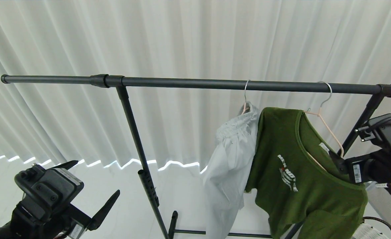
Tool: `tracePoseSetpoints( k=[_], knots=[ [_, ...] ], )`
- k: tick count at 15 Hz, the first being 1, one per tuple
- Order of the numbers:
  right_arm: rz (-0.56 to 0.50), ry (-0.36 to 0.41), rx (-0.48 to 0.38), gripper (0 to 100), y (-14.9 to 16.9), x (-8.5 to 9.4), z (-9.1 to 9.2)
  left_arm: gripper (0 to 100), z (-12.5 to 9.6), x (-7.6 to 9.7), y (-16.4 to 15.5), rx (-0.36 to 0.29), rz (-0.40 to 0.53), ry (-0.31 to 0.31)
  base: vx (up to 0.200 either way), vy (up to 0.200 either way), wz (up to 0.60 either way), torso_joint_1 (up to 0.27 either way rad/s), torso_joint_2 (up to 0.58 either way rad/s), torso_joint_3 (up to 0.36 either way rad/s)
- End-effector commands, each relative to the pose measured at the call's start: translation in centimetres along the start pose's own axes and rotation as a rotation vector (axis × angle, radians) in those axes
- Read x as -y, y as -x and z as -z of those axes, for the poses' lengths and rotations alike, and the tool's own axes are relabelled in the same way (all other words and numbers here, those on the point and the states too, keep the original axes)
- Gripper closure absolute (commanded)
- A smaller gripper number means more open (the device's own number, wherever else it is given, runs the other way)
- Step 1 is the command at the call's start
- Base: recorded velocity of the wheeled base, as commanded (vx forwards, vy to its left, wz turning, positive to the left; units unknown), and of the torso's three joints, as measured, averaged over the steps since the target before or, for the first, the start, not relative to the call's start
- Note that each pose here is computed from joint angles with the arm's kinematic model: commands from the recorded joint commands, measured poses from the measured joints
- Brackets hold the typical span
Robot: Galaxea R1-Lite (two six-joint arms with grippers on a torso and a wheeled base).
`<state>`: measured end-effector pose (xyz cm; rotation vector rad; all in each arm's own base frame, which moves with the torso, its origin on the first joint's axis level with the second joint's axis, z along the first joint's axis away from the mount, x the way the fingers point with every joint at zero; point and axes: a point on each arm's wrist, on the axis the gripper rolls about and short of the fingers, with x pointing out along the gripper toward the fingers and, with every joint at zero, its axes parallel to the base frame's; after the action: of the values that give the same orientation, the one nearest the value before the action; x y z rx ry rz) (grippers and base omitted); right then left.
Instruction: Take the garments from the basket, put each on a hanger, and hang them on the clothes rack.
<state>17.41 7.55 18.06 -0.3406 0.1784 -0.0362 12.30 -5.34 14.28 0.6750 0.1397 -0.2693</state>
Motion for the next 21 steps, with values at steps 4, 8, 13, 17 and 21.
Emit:
tracePoseSetpoints(
  k=[4, 8, 13, 17, 21],
  knots=[
    [-0.074, -0.047, 0.186, 0, 6.7, 2.6, 1.2, 0, 1.5, -0.8, 1.2, -0.079, -0.138, 0.035, 0.000, 0.000, 0.00, 0.000, 0.00, 0.000],
    [0.090, -0.038, 0.107, 0, 10.7, 5.9, 4.5, 0, 4.4, -2.0, 4.8, -0.197, -0.418, 0.127, 0.000, 0.000, 0.00, 0.000, 0.00, 0.000],
    [0.365, -0.065, -0.147, 0, 17.1, 6.7, 10.5, 0, 5.6, -1.5, 9.1, -0.227, -0.647, 0.211, 0.000, 0.000, 0.00, 0.000, 0.00, 0.000],
    [0.408, -0.139, -0.184, 0, 19.1, 5.1, 14.9, 0, 8.9, 3.0, 13.6, -0.230, -0.737, 0.226, 0.000, 0.000, 0.00, 0.000, 0.00, 0.000],
    [0.400, -0.225, -0.097, 0, 19.3, 5.1, 15.2, 0, 9.0, 2.8, 13.7, -0.284, -0.825, 0.274, 0.000, 0.000, 0.00, 0.000, 0.00, 0.000]
  ],
)
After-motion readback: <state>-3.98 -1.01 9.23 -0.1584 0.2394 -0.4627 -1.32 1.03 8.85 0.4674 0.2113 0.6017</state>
